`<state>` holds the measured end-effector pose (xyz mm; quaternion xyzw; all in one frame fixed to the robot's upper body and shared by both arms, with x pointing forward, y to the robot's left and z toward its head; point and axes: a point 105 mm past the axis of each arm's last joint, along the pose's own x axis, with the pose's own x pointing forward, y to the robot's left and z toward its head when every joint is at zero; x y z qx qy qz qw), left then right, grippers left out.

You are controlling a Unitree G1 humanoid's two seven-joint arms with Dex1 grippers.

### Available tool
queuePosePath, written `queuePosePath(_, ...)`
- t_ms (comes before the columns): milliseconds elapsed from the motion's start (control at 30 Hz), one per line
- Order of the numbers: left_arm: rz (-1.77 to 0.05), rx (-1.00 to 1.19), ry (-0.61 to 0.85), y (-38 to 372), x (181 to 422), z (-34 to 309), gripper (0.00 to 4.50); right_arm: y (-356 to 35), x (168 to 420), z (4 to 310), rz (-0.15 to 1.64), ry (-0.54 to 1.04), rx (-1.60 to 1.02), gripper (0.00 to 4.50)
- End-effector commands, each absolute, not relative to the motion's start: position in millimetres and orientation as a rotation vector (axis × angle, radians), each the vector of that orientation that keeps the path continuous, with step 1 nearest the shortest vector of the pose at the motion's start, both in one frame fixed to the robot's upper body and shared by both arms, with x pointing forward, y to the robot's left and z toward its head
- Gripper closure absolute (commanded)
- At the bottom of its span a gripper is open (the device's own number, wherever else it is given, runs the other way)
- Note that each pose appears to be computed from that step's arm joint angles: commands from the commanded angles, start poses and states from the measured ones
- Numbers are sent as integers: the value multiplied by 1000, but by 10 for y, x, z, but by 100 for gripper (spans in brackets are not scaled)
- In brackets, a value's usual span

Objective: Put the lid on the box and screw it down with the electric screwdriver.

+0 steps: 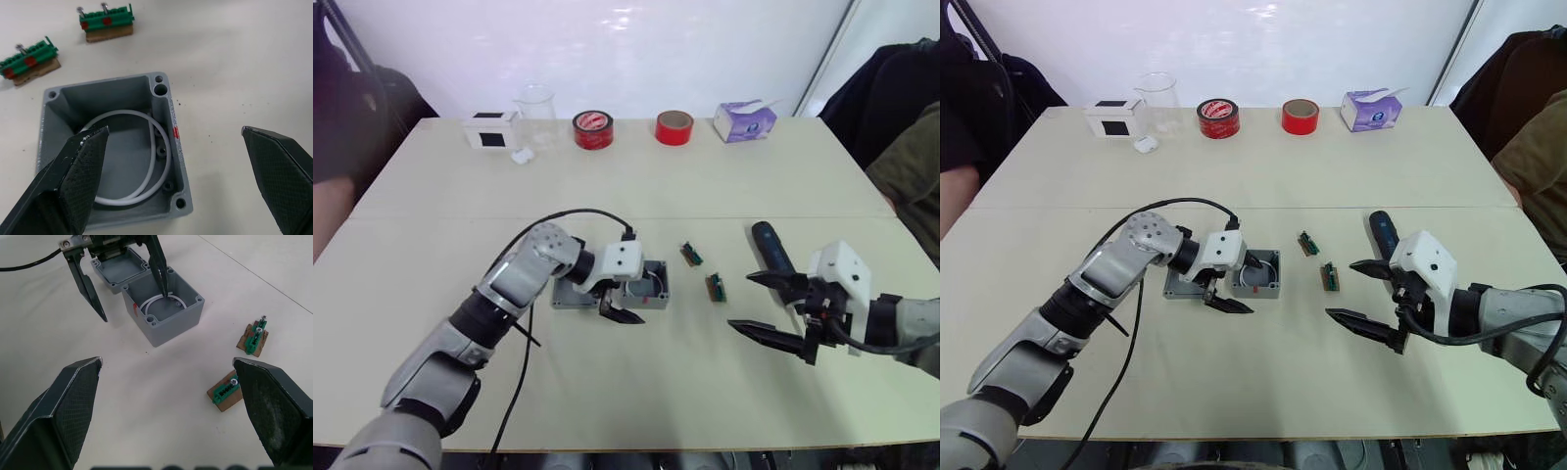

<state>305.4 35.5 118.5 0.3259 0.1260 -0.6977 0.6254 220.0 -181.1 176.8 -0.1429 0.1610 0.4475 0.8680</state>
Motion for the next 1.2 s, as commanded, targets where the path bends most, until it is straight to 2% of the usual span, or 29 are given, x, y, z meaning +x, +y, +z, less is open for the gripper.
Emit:
queuePosePath(33, -1617, 788, 242, 280, 3068, 1277, 74, -1771, 2180, 1832, 939, 296, -332, 0)
queuePosePath(233, -1684, 808, 243, 231, 3024, 1278, 332, -1775, 2187, 1826, 926, 295, -338, 0)
queuePosePath(333, -1742, 834, 270, 217, 2995, 1240, 441, -1778, 2201, 1831, 922, 293, -343, 0)
queuePosePath(500, -1820, 910, 315, 227, 3049, 1173, 446, -1784, 2215, 1841, 918, 291, -350, 0)
queuePosePath(800, -1930, 1055, 290, 176, 3192, 1143, 446, -1788, 2202, 1839, 905, 289, -359, 0)
queuePosePath(1067, -1924, 1056, 270, 129, 3265, 1163, 446, -1798, 2177, 1830, 887, 294, -366, 0)
queuePosePath(1167, -1907, 1040, 281, 145, 3291, 1193, 365, -1795, 2173, 1825, 886, 294, -366, 0)
queuePosePath(1200, -1912, 1029, 282, 154, 3287, 1214, 315, -1793, 2174, 1823, 887, 295, -367, 0)
